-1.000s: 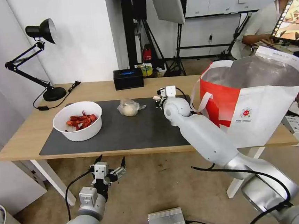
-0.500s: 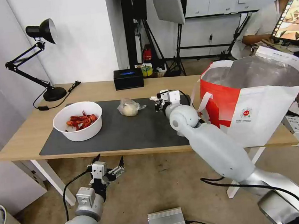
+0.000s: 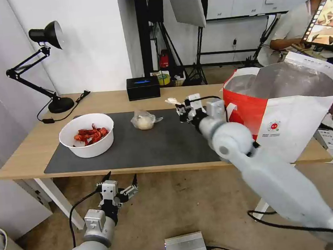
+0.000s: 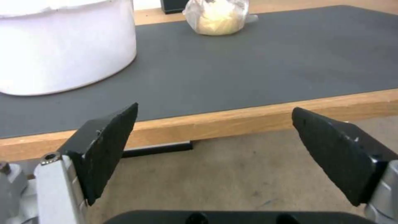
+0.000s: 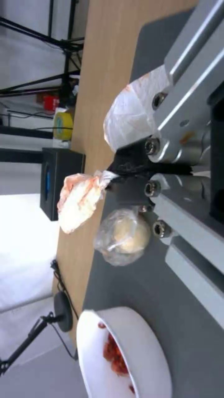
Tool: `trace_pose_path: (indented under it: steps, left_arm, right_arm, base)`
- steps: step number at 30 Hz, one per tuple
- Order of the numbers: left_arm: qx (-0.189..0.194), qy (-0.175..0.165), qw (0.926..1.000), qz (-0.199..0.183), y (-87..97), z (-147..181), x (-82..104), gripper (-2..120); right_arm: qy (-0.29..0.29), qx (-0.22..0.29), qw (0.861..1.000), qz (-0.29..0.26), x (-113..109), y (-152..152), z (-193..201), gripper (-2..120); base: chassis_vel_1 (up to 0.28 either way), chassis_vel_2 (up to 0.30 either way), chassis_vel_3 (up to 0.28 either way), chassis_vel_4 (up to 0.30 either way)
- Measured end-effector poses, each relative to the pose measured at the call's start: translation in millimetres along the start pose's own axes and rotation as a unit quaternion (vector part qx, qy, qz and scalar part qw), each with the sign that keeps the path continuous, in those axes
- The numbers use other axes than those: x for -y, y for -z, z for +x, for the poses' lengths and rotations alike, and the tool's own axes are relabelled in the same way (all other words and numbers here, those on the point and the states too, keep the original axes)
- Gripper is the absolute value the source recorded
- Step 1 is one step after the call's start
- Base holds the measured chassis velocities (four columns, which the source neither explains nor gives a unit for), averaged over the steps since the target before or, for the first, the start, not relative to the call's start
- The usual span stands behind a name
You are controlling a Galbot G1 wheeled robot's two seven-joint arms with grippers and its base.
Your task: Pick up the trash from the table and place it into the takeout bag.
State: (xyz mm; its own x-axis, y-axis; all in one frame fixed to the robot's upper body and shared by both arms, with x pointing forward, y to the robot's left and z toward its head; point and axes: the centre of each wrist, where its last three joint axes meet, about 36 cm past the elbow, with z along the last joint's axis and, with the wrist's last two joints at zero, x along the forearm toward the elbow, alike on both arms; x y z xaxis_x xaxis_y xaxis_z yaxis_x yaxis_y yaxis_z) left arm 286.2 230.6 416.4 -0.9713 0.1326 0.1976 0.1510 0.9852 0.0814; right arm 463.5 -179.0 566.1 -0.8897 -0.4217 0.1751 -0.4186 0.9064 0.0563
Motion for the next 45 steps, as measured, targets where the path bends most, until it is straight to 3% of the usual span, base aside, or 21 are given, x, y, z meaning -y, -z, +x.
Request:
trace_pose_path:
  steps: [7,20,25,33,45]
  left_arm:
    - [0.002,0.0,1.0,0.0,2.2,1,0.3,100]
    - [0.002,-0.005,1.0,-0.002,2.6,1,3.9,100]
    - [0.003,-0.008,1.0,-0.002,2.9,2,6.1,100]
    - [0.002,-0.01,0.9999,-0.004,3.4,5,8.8,100]
    - [0.005,-0.012,0.9999,-0.004,5.3,7,10.3,100]
  right_arm:
    - [0.012,0.025,0.999,0.022,16,-6,58,0]
    - [0.016,0.115,0.992,0.048,40,2,113,0]
    - [0.008,0.144,0.988,0.057,48,4,118,0]
    - [-0.052,0.222,0.969,0.092,72,7,116,0]
    - [-0.111,0.235,0.96,0.107,104,19,120,0]
  base:
    - [0.0,0.0,0.0,0.0]
    - [0.0,0.0,0.0,0.0]
    - [0.0,0.0,0.0,0.0]
    - [0.0,0.0,0.0,0.0]
    - [0.0,0.0,0.0,0.0]
